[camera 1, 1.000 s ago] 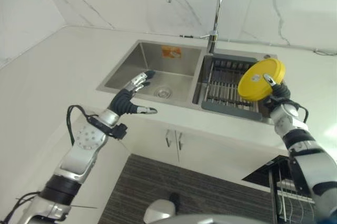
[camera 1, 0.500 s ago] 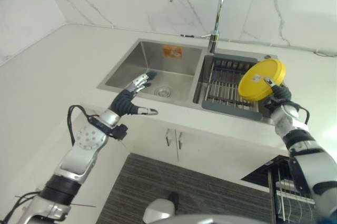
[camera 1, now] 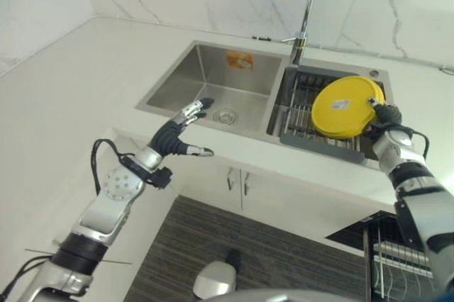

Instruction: Place the dishes in the dishwasher.

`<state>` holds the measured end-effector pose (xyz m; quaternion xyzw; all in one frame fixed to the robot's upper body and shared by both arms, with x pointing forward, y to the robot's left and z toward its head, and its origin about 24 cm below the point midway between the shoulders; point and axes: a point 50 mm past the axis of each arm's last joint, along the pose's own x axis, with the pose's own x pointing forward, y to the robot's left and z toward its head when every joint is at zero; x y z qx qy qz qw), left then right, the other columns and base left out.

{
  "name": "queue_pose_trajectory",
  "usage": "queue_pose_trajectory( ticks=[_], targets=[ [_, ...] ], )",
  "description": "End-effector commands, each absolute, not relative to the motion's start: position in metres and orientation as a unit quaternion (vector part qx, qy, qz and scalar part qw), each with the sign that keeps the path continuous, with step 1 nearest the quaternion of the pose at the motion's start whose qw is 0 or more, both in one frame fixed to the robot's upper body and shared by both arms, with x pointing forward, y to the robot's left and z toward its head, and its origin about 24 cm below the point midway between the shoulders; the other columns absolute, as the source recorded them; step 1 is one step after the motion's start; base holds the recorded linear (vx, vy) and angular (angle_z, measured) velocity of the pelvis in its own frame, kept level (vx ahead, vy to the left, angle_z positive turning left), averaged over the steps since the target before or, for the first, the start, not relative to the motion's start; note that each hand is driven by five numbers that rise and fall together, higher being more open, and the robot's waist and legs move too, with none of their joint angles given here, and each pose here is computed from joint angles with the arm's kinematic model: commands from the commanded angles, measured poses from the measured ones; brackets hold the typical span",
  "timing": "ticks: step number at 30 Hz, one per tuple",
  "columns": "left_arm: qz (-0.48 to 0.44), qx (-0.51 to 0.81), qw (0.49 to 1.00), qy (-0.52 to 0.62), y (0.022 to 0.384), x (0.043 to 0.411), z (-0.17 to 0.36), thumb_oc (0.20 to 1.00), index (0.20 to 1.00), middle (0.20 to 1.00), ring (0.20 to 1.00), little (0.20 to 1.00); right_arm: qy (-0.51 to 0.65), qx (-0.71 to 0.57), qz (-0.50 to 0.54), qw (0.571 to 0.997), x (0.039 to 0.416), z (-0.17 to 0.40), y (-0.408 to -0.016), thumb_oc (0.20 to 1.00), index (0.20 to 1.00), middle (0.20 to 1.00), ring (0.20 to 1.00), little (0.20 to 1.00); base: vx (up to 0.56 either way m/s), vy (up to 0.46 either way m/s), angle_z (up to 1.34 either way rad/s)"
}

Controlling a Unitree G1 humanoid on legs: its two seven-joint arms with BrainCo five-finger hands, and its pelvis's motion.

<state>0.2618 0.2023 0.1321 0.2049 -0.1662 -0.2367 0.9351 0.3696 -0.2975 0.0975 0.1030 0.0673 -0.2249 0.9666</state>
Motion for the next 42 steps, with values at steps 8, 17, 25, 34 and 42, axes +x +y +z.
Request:
queue_pose_trajectory(
  ticks=[8,17,25,34,42],
  targets=[
    [-0.25,0.165,0.929,-0.217,0.192,0.252,0.144,1.0,1.0,1.0,1.0,1.0,-0.117,0.528,-0.133,0.83,0.381,0.135,-0.253,0.2,0.2,0.2,0.2,0.2,-0.03,0.014,-0.01],
    [-0.231,0.148,0.938,-0.212,0.186,0.253,0.136,1.0,1.0,1.0,1.0,1.0,-0.11,0.537,-0.094,0.831,0.378,0.13,-0.222,0.2,0.2,0.2,0.2,0.2,-0.08,0.06,-0.11],
    [-0.202,0.124,0.945,-0.226,0.178,0.253,0.132,1.0,1.0,1.0,1.0,1.0,-0.124,0.542,-0.042,0.83,0.358,0.13,-0.192,0.2,0.2,0.2,0.2,0.2,-0.12,0.189,-0.19],
    [-0.22,0.126,0.937,-0.241,0.159,0.258,0.132,1.0,1.0,1.0,1.0,1.0,-0.165,0.547,-0.049,0.819,0.325,0.125,-0.203,0.2,0.2,0.2,0.2,0.2,-0.13,0.185,-0.3],
    [-0.151,0.14,0.951,-0.229,0.167,0.26,0.125,1.0,1.0,1.0,1.0,1.0,-0.139,0.566,0.032,0.812,0.323,0.127,-0.168,0.2,0.2,0.2,0.2,0.2,-0.21,-0.077,-0.99]
  ],
)
